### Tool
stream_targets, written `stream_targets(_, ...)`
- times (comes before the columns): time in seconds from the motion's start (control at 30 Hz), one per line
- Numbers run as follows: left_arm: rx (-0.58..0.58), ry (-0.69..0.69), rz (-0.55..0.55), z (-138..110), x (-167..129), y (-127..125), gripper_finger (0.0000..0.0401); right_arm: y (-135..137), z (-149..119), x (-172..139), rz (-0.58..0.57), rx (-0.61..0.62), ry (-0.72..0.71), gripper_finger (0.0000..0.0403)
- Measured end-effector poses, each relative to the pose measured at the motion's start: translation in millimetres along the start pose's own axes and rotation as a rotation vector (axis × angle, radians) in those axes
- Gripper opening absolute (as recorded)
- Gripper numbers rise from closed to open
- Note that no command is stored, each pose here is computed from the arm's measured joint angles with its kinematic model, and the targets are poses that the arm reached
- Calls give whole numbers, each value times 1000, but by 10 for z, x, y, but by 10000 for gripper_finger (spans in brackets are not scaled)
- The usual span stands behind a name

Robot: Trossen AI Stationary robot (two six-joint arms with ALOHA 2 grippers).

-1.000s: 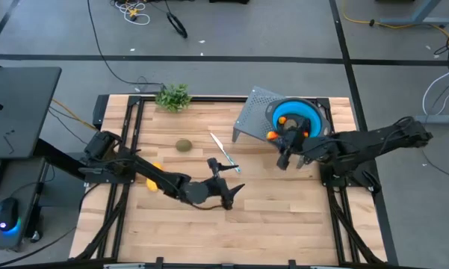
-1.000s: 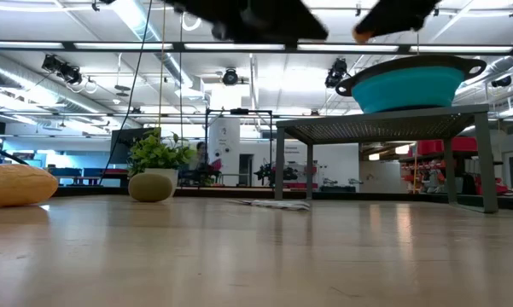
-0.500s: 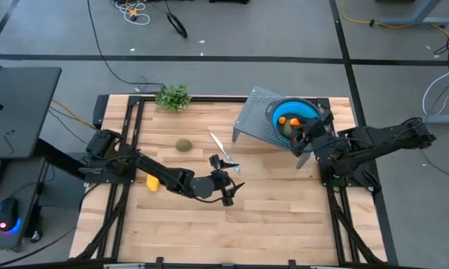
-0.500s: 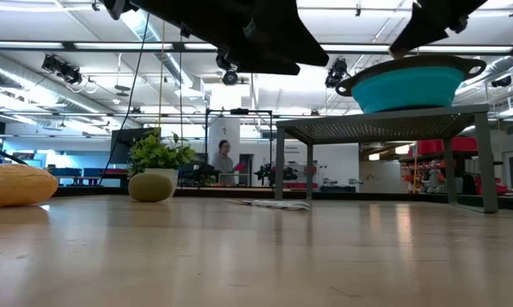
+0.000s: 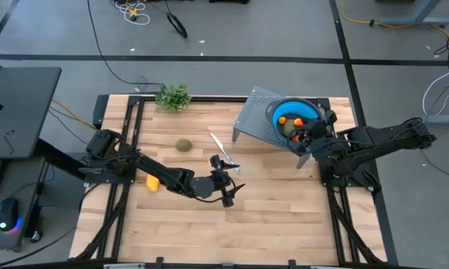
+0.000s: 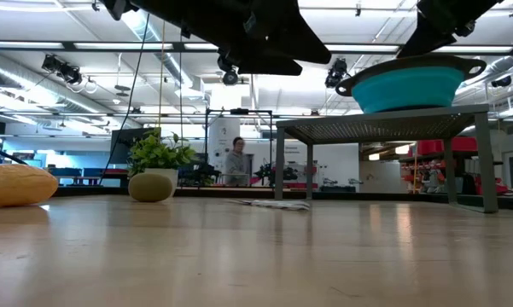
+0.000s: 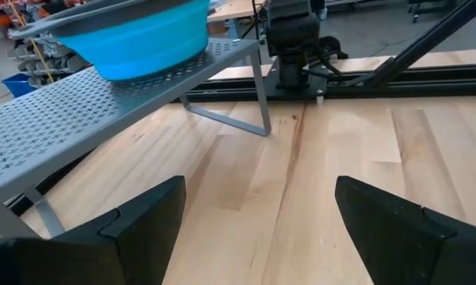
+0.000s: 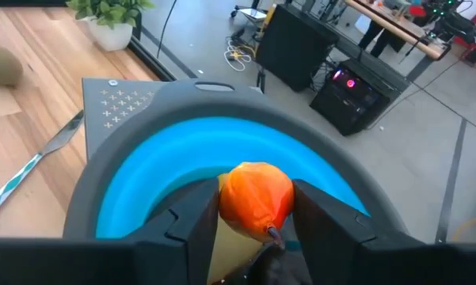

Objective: Pick & Place Fruit
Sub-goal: Put the peach into the blue strainer bowl on the shelf, then put the kiwi into the blue strainer bowl on the shelf

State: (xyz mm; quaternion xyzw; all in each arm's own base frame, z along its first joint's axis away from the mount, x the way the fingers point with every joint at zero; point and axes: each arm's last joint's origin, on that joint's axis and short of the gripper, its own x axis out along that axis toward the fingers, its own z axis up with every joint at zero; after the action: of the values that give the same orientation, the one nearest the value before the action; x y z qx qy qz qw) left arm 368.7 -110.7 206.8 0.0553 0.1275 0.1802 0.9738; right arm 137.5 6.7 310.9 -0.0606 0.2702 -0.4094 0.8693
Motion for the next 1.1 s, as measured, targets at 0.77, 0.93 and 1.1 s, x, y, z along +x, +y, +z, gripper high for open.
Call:
stream_targets(0.77, -209, -52, -27, 72, 94, 110, 336, 303, 475, -63, 528, 99, -268, 279)
stream_targets(0.93, -232, -39, 44, 50, 90, 127, 336, 609, 469, 3, 757, -54, -250, 279)
stream_targets(1.1, -233, 47, 143, 18, 11, 197, 336, 879, 371, 171, 657, -175, -169, 279)
